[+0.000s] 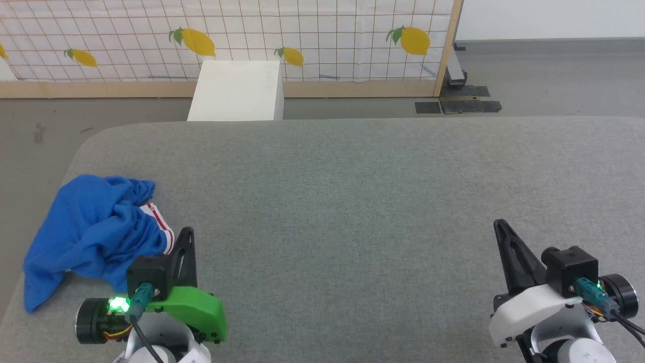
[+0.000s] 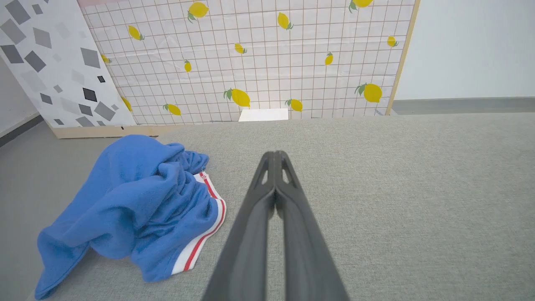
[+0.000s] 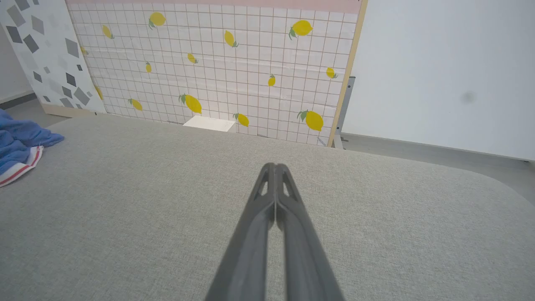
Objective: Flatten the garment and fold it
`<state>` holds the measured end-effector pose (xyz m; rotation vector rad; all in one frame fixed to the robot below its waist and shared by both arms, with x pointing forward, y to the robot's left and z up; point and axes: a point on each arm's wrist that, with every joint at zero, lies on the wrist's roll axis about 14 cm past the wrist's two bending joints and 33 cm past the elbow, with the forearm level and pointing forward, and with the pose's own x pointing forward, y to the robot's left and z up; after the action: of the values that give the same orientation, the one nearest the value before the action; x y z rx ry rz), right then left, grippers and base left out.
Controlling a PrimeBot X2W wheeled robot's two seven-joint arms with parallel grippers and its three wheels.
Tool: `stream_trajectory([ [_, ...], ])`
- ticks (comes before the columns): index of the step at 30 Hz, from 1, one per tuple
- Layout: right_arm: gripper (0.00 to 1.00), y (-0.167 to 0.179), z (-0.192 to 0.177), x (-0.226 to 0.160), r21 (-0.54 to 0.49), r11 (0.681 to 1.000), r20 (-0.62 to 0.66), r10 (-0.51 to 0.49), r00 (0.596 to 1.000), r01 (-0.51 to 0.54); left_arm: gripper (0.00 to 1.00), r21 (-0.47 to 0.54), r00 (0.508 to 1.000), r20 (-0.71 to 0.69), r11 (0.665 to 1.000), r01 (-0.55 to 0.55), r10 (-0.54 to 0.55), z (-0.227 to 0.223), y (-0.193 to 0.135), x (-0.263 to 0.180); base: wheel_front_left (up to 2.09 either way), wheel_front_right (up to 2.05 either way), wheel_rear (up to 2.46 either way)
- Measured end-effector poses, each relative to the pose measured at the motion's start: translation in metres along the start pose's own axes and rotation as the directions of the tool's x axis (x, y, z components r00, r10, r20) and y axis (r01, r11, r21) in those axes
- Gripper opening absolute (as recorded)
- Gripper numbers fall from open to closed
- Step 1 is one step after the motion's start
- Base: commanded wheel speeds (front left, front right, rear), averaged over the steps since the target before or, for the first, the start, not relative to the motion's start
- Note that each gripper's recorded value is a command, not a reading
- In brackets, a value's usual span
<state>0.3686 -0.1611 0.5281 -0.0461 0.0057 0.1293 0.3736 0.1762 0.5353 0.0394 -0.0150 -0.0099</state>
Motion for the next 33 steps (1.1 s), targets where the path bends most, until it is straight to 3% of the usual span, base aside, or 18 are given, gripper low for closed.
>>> stream_trajectory([
  [33,0.0,0.0,0.0,0.0,0.0,1.0,0.0,0.0,1.0,0.0,0.0,0.0,1.0,0.0,1.0,0.0,0.0,0.0,0.0,0.0,0.0,0.0,0.0],
])
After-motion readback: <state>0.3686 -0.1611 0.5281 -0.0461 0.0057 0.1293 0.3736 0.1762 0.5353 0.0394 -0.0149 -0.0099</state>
